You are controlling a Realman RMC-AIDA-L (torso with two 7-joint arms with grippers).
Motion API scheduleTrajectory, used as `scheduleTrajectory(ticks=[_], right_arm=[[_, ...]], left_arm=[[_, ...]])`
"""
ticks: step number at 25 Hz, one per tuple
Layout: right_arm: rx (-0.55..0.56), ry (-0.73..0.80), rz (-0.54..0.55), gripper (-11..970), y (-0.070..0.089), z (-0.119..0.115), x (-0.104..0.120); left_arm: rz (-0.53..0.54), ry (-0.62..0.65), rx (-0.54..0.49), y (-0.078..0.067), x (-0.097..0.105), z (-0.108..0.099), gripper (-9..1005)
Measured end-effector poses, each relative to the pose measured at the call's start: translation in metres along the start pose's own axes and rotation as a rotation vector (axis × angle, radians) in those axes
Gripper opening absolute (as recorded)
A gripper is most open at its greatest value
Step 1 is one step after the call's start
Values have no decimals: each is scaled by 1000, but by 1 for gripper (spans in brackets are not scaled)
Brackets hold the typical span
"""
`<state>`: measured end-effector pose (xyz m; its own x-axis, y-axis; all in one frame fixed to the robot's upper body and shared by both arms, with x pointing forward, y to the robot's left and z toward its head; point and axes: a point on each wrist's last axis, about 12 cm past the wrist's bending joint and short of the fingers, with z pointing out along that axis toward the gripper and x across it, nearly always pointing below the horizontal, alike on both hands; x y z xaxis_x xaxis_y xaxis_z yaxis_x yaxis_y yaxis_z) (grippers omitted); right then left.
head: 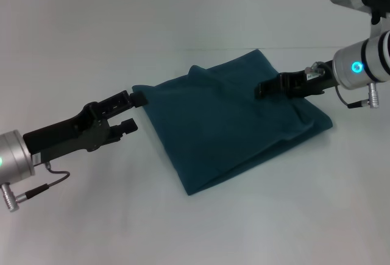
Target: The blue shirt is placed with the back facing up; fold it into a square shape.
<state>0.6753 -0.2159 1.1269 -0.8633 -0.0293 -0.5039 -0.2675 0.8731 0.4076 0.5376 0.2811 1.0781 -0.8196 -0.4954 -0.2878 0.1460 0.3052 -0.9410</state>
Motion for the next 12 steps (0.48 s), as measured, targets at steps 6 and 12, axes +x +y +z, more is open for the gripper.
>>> scheduleTrajectory(ticks=[6, 12], right_arm=[[-6, 17, -20, 716, 9, 8, 5], [2, 26, -21, 714, 10, 11, 7]], left_arm=[[5, -8, -5, 1, 0, 2, 947], [4, -13, 2, 0, 0, 3, 947]])
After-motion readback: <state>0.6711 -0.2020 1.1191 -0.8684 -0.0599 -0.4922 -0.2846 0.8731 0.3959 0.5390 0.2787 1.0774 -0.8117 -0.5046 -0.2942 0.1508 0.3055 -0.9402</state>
